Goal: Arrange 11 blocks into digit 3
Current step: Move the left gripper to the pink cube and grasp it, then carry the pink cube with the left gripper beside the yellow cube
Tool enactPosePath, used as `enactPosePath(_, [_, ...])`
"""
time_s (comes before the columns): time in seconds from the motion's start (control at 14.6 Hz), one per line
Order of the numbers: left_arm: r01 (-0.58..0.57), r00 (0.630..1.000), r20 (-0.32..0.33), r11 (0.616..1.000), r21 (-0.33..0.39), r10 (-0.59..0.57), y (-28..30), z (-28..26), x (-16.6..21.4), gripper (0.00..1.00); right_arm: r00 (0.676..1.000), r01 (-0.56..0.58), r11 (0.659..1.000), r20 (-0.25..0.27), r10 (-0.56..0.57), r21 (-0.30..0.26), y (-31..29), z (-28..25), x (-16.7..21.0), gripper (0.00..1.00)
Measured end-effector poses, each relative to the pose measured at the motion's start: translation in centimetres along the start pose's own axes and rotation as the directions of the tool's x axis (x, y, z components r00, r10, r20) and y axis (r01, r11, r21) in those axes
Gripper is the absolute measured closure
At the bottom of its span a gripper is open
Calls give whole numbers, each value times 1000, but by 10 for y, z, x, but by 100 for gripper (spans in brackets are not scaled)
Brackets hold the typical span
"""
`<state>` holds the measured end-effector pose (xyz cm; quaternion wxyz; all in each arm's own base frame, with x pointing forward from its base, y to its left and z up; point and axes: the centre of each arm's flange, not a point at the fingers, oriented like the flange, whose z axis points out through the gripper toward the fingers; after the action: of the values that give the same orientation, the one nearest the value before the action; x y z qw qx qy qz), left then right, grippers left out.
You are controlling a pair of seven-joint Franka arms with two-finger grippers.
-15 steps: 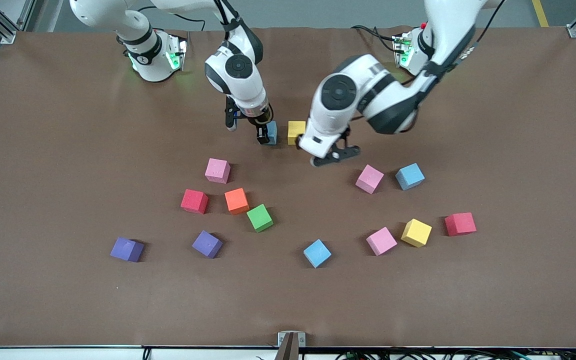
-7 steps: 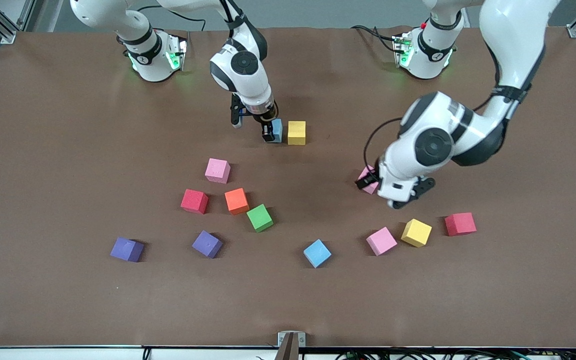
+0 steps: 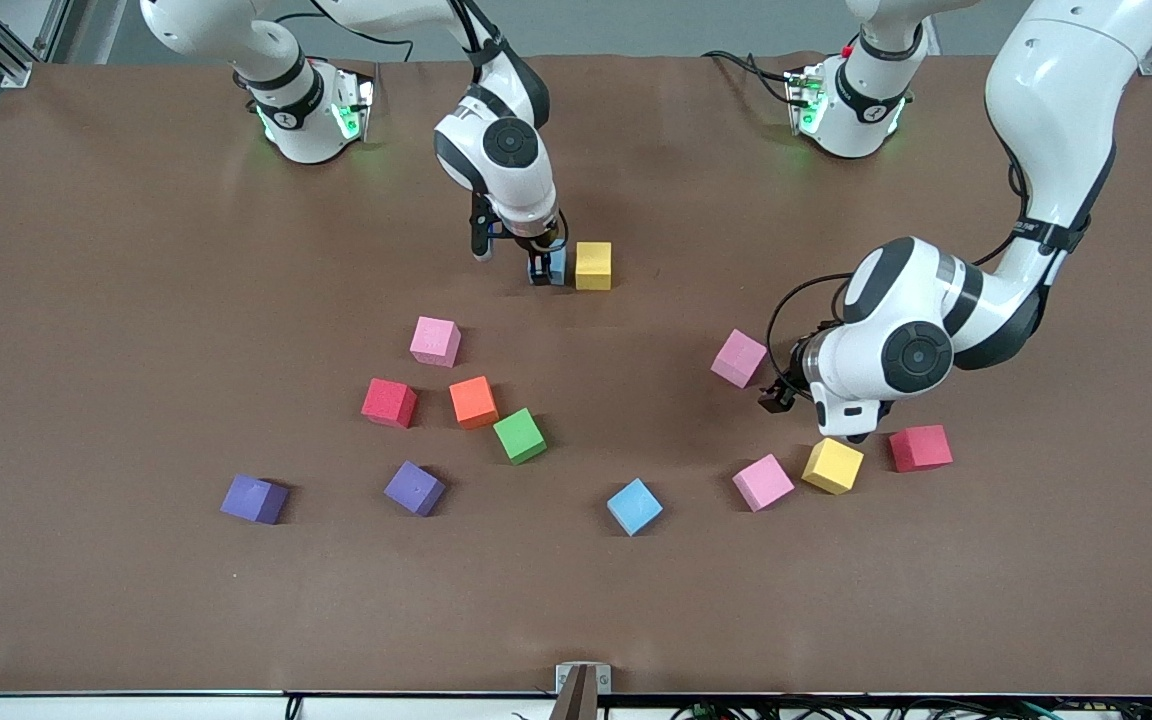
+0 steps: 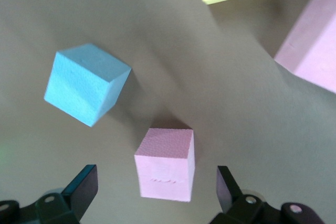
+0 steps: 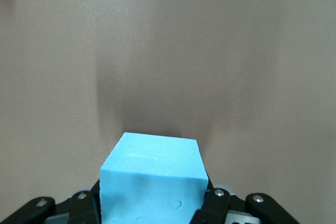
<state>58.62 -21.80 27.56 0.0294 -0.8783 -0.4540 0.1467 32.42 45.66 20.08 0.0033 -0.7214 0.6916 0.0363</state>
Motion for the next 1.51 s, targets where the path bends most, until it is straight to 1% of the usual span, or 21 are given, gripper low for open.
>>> enactPosePath(0.14, [67,998,-5,998,-11,-67,-1,15,-6,0,1000,0,1000,2,0,1,0,-1,-1,37])
enactPosePath(0.34, [115,993,-11,992,-56,-116,-5,39,-18,0,1000,0,1000,7,0,7,-1,-2,-2,37])
enactPosePath(0.55, [119,992,-42,990,-76,-122,-12,52,-27,0,1000,0,1000,12,0,11,-2,-2,-2,37])
enactPosePath(0.75, [104,993,-52,990,-96,-109,-18,67,-33,0,1000,0,1000,12,0,11,-2,0,-2,37])
enactPosePath(0.96, [89,994,-48,993,-78,-93,-28,89,-45,2,1000,0,1000,13,0,13,-2,3,-2,37])
enactPosePath(1.03, [86,995,-48,993,-79,-90,-29,92,-48,4,1000,0,1000,13,0,14,-2,3,-2,37])
enactPosePath(1.1, [83,995,-47,993,-83,-87,-29,94,-49,13,1000,0,1000,14,0,14,-2,4,-3,37])
enactPosePath(1.16, [82,995,-46,993,-88,-87,-29,94,-50,26,1000,2,1000,14,-2,14,-2,4,-4,37])
enactPosePath(1.23, [89,995,-46,992,-91,-94,-28,93,-50,36,1000,4,1000,14,-4,14,-1,5,-4,37])
enactPosePath(1.3, [104,993,-47,990,-95,-109,-28,91,-51,42,1000,6,1000,14,-6,14,0,5,-5,37])
enactPosePath(1.37, [115,992,-49,988,-99,-120,-28,89,-53,42,1000,7,1000,14,-7,14,0,5,-6,37])
enactPosePath(1.51, [123,990,-53,986,-110,-130,-26,84,-64,47,1000,8,1000,15,-8,15,1,5,-6,37])
